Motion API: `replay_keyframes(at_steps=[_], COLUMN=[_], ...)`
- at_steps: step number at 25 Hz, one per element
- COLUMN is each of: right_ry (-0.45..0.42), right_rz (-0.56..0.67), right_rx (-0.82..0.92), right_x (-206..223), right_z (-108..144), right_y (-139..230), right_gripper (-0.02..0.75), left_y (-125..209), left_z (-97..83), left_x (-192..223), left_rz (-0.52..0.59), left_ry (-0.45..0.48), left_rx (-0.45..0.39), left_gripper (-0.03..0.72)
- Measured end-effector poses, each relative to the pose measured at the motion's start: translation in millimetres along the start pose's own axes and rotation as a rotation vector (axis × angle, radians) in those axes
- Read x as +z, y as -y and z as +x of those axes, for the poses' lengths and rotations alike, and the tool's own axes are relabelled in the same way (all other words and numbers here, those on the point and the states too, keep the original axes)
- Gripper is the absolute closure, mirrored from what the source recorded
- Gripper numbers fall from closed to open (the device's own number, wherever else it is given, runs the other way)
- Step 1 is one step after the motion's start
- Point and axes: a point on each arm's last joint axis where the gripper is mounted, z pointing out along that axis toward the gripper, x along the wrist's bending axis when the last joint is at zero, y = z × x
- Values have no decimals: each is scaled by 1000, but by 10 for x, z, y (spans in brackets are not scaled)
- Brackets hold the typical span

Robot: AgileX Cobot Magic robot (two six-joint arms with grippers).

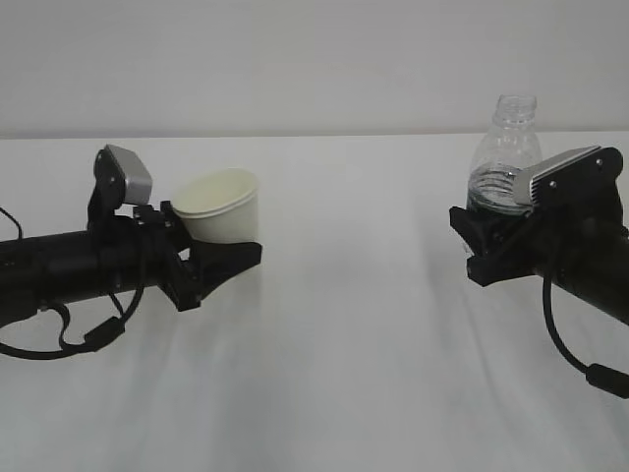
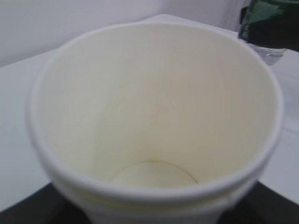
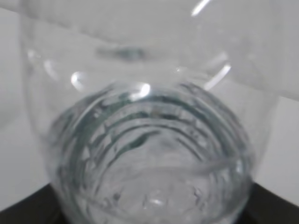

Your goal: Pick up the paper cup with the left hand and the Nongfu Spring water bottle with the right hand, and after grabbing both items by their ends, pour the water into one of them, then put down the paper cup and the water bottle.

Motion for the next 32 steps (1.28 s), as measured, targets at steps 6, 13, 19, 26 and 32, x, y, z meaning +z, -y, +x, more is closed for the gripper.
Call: replay_keyframes(at_steps=[6, 13, 19, 26, 32], right_ry=[-47, -111, -132, -147, -165], right_rz=[23, 29, 22, -1, 1], right_rx=[-10, -44, -66, -125, -196], right_x=[-27, -35, -22, 96, 197], right_z=[37, 94, 103, 50, 2], right_y=[-30, -25, -45, -179, -288], right_gripper=[290, 290, 290, 290, 290], left_y=[-18, -16, -73, -220, -291], left_z=[-376, -661, -667, -591, -572], left_x=[245, 397, 490, 589, 630], left_rz=[6, 19, 28, -8, -26], left_ry=[113, 185, 180, 166, 174], left_rx=[15, 24, 52, 91, 117], left_gripper=[214, 217, 223, 223, 223])
